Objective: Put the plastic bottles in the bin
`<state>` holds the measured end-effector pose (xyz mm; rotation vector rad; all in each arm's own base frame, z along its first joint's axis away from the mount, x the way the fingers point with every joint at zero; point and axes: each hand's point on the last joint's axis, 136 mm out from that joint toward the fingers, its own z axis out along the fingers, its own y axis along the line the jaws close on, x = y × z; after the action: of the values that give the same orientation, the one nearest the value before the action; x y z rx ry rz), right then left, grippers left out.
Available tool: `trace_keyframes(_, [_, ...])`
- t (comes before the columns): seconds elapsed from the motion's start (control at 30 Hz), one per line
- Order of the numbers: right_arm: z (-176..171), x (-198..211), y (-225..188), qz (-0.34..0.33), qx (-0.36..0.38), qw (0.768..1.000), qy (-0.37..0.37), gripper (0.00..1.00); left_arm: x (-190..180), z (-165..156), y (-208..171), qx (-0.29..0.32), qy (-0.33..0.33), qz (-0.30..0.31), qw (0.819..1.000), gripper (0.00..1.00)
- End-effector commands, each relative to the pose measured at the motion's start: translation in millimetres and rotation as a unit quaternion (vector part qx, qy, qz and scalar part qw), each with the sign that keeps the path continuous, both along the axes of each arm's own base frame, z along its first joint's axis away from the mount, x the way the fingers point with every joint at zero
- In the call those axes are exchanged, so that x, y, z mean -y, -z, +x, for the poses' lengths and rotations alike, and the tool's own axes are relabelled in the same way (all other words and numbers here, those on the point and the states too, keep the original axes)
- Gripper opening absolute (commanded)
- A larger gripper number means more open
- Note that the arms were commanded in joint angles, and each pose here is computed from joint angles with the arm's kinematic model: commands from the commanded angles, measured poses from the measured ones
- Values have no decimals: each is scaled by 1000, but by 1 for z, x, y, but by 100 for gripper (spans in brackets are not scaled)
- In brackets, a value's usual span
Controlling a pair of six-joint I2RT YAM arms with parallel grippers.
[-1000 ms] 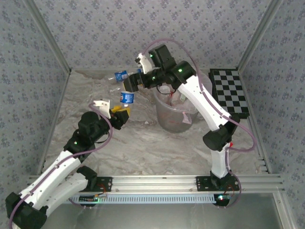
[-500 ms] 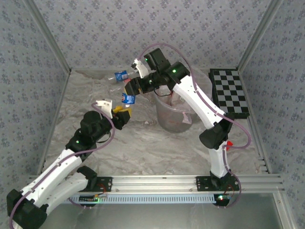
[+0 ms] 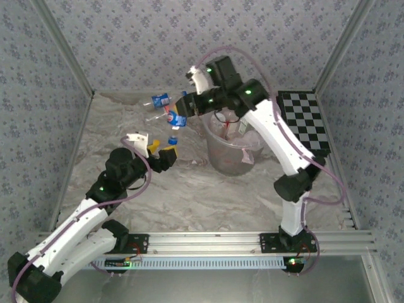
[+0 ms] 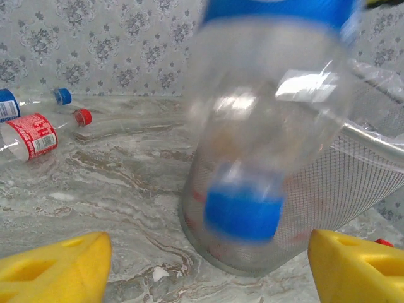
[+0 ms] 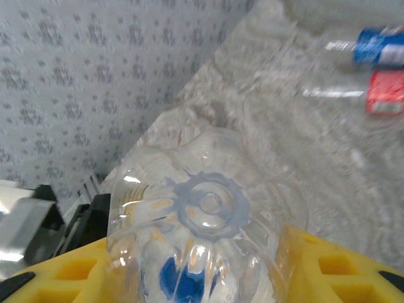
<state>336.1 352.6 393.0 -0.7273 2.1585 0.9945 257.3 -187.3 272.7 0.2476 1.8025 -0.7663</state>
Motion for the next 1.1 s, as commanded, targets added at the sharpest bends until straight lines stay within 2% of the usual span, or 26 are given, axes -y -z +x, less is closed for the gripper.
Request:
trace_keyframes(0.0, [-5, 52, -70, 39, 112, 991, 62, 42, -2, -2, 0, -6, -4, -6, 1000, 82])
trace_keyframes(0.1, [-3, 101, -87, 42, 159, 978, 129, 40, -4, 2, 9, -21, -17, -6, 1000, 82])
trace_keyframes(0.2, [3, 151, -81, 23, 187, 960, 205, 38, -8, 9, 22, -46, -42, 0, 998, 82])
trace_keyframes(0.3, [13, 185, -65, 3, 197, 948, 250, 34, -13, 17, 36, -74, -71, 7, 995, 82])
trace_keyframes(0.37, [24, 193, -56, -4, 205, 943, 261, 32, -25, 26, 52, -103, -117, 19, 988, 82])
trace_keyframes(0.47, [43, 190, -33, -21, 204, 943, 262, 31, -42, 35, 81, -156, -172, 38, 972, 81])
trace_keyframes(0.6, [67, 175, -5, -25, 194, 949, 249, 29, -36, 35, 100, -191, -165, 25, 967, 82])
trace_keyframes(0.77, [87, 155, 33, -19, 169, 956, 238, 27, -39, 29, 107, -199, -169, 10, 965, 81])
trace_keyframes(0.9, [91, 140, 77, -60, 133, 963, 226, 27, -44, 28, 108, -196, -176, 7, 965, 81])
trace_keyframes(1.07, [81, 142, 126, -114, 85, 963, 227, 27, -48, 26, 109, -196, -179, 9, 964, 81])
